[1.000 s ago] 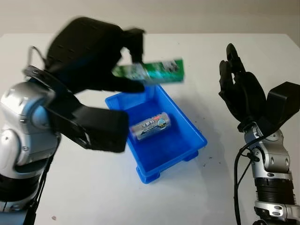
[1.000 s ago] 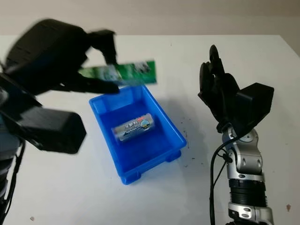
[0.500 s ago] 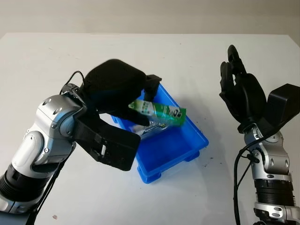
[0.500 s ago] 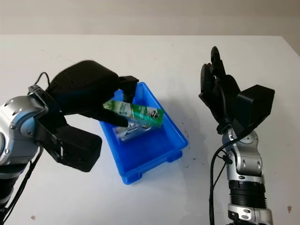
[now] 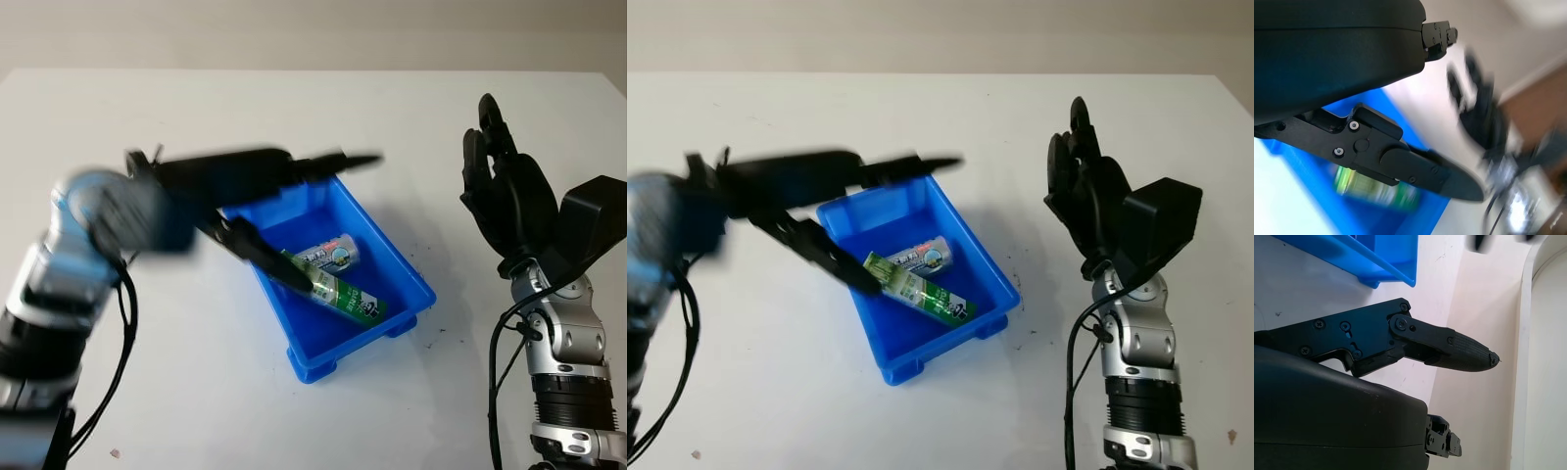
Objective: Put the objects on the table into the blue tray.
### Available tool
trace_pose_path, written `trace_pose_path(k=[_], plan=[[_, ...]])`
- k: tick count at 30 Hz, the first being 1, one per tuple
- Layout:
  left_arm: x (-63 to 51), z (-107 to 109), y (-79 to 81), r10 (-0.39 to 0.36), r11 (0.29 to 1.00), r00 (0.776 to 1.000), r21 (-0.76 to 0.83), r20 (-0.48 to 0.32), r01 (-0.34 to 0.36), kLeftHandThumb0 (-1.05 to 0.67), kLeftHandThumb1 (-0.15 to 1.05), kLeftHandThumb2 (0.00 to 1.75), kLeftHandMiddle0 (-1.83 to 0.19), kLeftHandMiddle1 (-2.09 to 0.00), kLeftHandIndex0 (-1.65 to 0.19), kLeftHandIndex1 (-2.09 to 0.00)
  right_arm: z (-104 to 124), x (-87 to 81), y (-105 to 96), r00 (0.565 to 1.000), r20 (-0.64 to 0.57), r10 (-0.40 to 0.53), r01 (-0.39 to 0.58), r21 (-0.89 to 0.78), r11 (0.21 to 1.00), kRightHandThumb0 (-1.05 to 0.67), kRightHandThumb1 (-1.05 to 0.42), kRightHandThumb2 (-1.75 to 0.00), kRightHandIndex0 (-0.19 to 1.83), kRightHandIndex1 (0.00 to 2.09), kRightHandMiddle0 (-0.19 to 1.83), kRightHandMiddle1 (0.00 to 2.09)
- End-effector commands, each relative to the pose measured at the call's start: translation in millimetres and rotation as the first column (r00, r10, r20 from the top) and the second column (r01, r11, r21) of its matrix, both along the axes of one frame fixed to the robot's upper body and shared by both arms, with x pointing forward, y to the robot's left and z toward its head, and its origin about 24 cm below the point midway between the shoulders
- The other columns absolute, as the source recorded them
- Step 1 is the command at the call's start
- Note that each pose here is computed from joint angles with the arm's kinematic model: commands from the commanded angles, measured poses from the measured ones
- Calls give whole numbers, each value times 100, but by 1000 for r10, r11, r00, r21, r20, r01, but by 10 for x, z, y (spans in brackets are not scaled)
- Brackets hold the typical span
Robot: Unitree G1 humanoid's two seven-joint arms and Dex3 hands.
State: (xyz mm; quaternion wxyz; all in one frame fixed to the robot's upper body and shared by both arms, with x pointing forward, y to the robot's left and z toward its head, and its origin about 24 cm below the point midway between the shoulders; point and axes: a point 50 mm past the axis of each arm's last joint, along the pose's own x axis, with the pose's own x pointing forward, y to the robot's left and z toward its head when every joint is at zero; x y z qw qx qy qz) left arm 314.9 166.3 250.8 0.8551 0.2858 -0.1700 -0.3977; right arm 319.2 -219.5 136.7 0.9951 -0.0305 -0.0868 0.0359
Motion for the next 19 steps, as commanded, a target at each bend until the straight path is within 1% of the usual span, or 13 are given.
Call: trace_pose_path(k=[1,2,4,5,6,8,10,12,14,16,19], plan=[[45,3,107,86,988,996,-129,11,-84,-99,104,57,19,0,19,0,15,16,19,1000,16,9,-9,4,1000,-71,-105,-67,-19,0,-19,0],[69,-33,169,149,969,989,-198,0,-146,-98,104,61,19,0,19,0,18,19,22,1000,17,11,-11,2,1000,-71,-105,-67,-19,0,-19,0],[101,-121,284,269,910,963,-324,-19,-260,-94,105,64,19,0,19,0,25,27,28,1000,18,11,-11,1,1000,-71,-105,-68,-19,0,-19,0],[110,-170,331,322,871,946,-383,-29,-308,-89,105,65,19,0,19,0,26,30,31,1000,19,11,-11,4,1000,-71,-105,-68,-19,0,-19,0],[114,-218,372,381,830,924,-428,-33,-357,-87,105,66,19,0,19,0,26,36,34,1000,20,11,-11,5,1000,-71,-105,-67,-19,0,-19,0],[117,-321,438,457,769,888,-481,-48,-422,-81,105,69,19,0,19,0,24,51,43,1000,20,9,-9,9,1000,-72,-105,-67,-19,0,-19,0],[124,-440,500,503,718,860,-513,-85,-471,-76,105,71,19,0,19,0,20,63,53,1000,20,8,-9,13,1000,-71,-105,-67,-19,0,-19,0],[131,-573,565,563,674,819,-509,-116,-535,-74,105,72,19,0,19,0,23,76,68,1000,20,14,-15,14,1000,-71,-105,-67,-19,0,-19,0],[123,-689,601,597,634,787,-512,-153,-580,-75,105,70,19,0,19,0,33,90,90,1000,21,24,-24,14,1000,-70,-105,-69,-19,0,-19,0],[91,-782,592,601,606,776,-523,-191,-599,-74,105,69,19,0,19,0,40,104,110,999,29,35,-36,12,999,-70,-105,-71,-19,0,-19,0],[57,-861,560,605,588,768,-533,-210,-609,-76,105,65,19,0,19,0,41,118,128,998,36,46,-47,14,999,-69,-105,-72,-19,0,-19,0]])
